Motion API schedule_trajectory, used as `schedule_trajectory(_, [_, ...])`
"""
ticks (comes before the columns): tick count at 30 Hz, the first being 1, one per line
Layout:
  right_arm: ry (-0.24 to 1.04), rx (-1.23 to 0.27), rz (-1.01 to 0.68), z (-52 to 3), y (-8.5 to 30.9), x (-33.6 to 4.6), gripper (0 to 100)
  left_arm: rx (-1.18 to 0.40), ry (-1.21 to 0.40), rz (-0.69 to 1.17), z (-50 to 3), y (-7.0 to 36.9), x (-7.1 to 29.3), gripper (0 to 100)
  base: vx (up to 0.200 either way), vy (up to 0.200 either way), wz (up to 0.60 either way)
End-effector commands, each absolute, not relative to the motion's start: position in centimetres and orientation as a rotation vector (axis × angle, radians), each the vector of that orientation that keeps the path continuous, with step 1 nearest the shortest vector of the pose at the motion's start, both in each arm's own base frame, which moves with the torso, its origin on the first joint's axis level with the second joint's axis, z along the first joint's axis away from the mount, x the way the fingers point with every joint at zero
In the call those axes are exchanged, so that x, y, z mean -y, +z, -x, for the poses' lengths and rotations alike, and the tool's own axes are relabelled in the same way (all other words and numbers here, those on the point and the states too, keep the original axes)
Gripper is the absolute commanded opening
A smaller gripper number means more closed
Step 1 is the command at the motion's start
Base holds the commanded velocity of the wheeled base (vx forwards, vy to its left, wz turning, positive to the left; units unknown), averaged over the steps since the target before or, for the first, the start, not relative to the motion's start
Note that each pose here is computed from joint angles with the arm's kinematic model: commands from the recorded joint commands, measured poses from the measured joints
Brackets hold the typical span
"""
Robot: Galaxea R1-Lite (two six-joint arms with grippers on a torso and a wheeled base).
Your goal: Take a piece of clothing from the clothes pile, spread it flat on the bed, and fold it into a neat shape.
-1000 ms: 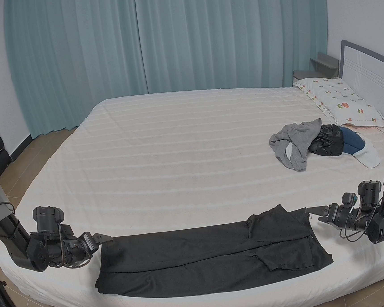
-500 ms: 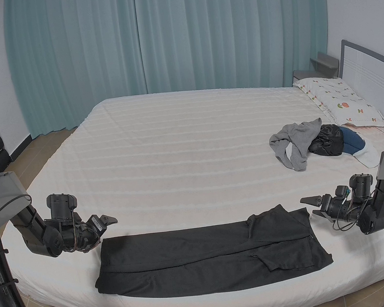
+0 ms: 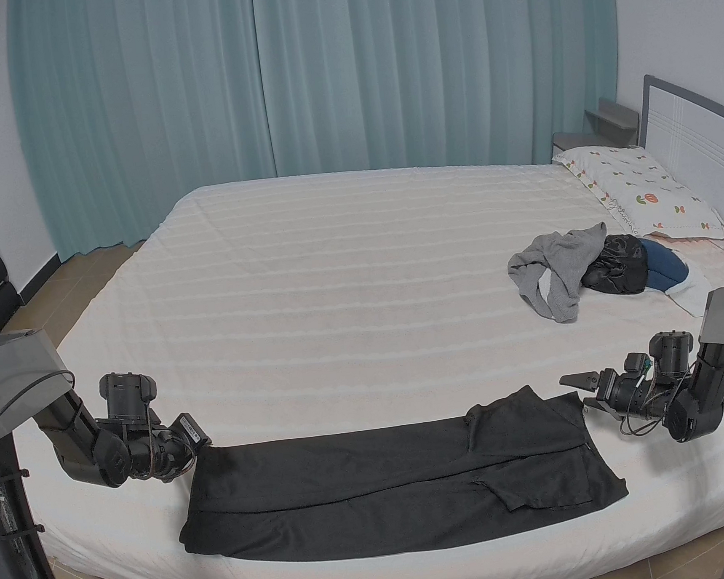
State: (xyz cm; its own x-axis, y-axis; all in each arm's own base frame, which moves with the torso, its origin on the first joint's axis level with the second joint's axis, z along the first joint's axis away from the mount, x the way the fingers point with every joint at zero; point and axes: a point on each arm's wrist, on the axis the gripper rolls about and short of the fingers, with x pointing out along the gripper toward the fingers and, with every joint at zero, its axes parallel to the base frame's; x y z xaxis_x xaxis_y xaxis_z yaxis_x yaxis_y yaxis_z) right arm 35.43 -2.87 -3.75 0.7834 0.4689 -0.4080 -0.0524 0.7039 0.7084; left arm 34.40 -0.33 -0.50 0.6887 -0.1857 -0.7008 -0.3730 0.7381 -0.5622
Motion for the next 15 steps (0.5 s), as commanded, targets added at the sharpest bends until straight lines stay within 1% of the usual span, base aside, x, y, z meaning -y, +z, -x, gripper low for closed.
schedule_trajectory(1, [0.295, -0.622, -0.738, -35.9, -4.7, 2.7, 100, -0.813, 0.139, 0.76, -34.5, -0.5, -0.1, 0, 0.0, 0.0, 0.0])
schedule_trajectory(6, [0.271, -0.618, -0.715, -36.6, -5.4, 1.6, 100, -0.775, 0.159, 0.816, -35.1, 0.2, -0.5, 0, 0.0, 0.0, 0.0])
schedule_trajectory(11, [0.278, -0.622, -0.711, -36.6, -5.4, 1.3, 100, -0.762, 0.178, 0.849, -35.5, 0.1, -0.8, 0, 0.0, 0.0, 0.0])
schedule_trajectory(12, [0.275, -0.621, -0.711, -36.6, -5.5, 1.3, 0, -0.763, 0.18, 0.849, -35.6, 0.0, -0.9, 0, 0.0, 0.0, 0.0])
schedule_trajectory(15, [0.268, -0.619, -0.709, -36.6, -5.5, 1.3, 0, -0.768, 0.184, 0.849, -35.7, -0.3, -0.9, 0, 0.0, 0.0, 0.0])
